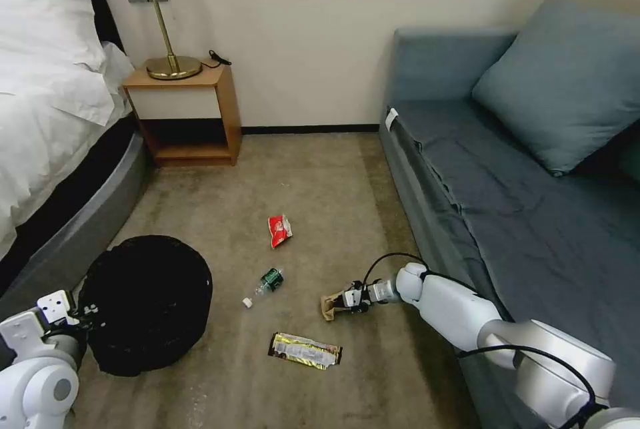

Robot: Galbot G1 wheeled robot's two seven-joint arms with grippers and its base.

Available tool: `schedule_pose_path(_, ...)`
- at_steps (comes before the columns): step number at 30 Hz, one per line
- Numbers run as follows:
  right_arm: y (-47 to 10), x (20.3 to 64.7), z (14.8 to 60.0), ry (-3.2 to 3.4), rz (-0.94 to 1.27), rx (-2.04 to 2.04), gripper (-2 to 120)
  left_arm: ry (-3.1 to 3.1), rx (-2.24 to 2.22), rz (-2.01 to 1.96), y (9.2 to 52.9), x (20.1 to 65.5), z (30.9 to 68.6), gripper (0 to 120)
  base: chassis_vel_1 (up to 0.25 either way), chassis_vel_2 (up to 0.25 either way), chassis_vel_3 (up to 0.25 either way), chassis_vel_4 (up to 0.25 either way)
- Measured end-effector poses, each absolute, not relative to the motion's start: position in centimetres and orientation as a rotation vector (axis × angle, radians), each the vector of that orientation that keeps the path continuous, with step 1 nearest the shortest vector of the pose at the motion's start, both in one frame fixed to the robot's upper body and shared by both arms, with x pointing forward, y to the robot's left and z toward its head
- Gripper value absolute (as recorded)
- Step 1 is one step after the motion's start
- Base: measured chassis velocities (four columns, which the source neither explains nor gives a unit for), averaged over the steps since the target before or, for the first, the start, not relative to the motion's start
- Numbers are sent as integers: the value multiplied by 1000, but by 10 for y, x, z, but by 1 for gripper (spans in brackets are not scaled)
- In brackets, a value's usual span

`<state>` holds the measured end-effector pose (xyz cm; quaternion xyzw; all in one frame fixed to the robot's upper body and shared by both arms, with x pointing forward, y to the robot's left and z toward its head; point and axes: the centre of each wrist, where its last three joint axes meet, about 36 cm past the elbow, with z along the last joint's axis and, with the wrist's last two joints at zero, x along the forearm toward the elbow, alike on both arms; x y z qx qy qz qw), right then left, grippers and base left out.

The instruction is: Pick up the trash bin, then pick up the garbage on the floor and place it into the trash bin.

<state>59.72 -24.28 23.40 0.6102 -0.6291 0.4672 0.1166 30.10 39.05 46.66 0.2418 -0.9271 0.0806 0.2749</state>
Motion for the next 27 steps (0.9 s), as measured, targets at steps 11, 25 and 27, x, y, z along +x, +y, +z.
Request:
schedule_pose_path(11, -270, 603, 301, -2247, 1190, 1706, 0, -2482, 647, 206, 391, 307, 462, 2, 0, 0, 0, 0)
schedule_pose_path(25, -70, 523, 470, -2676, 347, 2006, 0, -2504, 583, 213, 371, 316, 463, 2, 0, 0, 0, 0)
schedule_pose_path(27, -59, 518, 471, -2667, 322, 2021, 0, -2505, 581, 215, 370, 316, 464, 2, 0, 0, 0, 0)
